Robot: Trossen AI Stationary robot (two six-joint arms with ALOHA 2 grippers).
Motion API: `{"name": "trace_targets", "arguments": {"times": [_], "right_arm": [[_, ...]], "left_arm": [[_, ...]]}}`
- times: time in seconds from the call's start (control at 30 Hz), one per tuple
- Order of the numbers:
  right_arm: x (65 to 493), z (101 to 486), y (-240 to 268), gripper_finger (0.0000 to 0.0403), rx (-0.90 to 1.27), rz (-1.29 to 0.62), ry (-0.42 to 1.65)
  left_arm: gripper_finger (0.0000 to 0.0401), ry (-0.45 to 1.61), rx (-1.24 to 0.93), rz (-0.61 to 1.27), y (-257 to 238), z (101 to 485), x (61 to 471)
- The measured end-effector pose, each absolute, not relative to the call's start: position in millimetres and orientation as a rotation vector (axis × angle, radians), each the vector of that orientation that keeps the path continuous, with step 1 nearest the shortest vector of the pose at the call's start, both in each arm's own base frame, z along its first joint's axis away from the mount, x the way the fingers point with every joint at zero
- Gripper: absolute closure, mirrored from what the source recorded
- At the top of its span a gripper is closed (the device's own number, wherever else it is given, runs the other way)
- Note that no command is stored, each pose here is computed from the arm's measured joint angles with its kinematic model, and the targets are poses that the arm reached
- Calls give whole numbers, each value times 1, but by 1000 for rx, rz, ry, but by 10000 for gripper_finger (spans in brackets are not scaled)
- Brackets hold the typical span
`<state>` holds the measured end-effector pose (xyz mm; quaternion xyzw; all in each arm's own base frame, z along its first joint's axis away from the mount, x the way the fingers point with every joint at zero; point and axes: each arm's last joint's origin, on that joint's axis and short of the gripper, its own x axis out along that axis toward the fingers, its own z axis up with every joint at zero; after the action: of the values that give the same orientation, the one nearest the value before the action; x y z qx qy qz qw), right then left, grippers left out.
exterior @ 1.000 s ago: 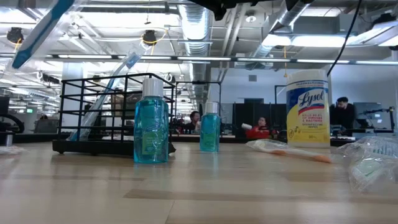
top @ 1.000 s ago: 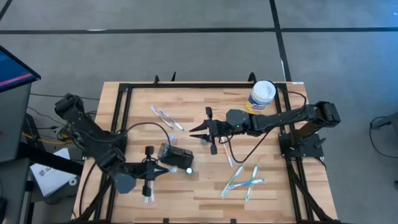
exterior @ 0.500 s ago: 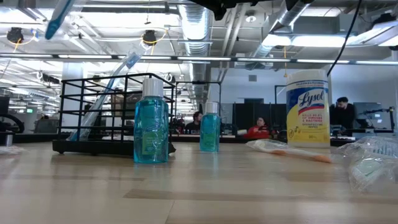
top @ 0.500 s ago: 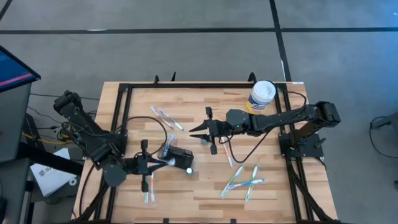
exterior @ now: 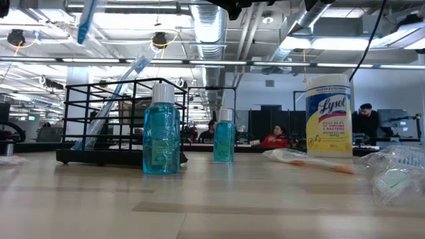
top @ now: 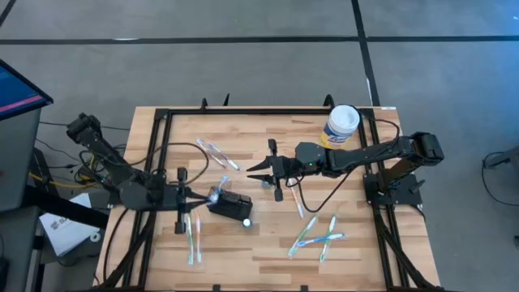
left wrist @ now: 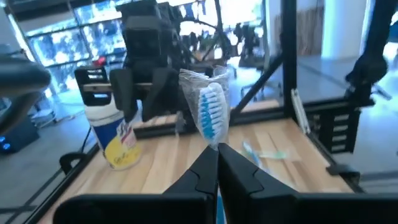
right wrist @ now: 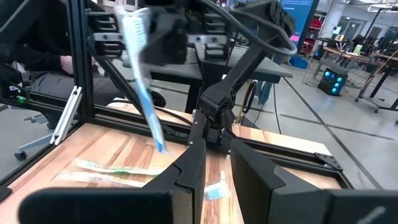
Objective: Pick & Place toothbrushing station
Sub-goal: Put the left blue toothbrush into the left compartment of the wire organizer
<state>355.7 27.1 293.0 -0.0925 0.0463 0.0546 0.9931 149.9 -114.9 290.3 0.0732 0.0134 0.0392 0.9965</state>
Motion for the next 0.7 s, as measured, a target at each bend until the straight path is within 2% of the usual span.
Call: {"name": "trace_targets", "arguments": {"times": [0.33, 0.7], "right_arm": [[356, 293, 27, 336, -188, 110, 92], [356, 293, 27, 336, -193, 110, 93]], "left_arm": [[401, -111, 88, 93, -78, 265, 144], [401, -142, 39, 109, -57, 245, 148]]}}
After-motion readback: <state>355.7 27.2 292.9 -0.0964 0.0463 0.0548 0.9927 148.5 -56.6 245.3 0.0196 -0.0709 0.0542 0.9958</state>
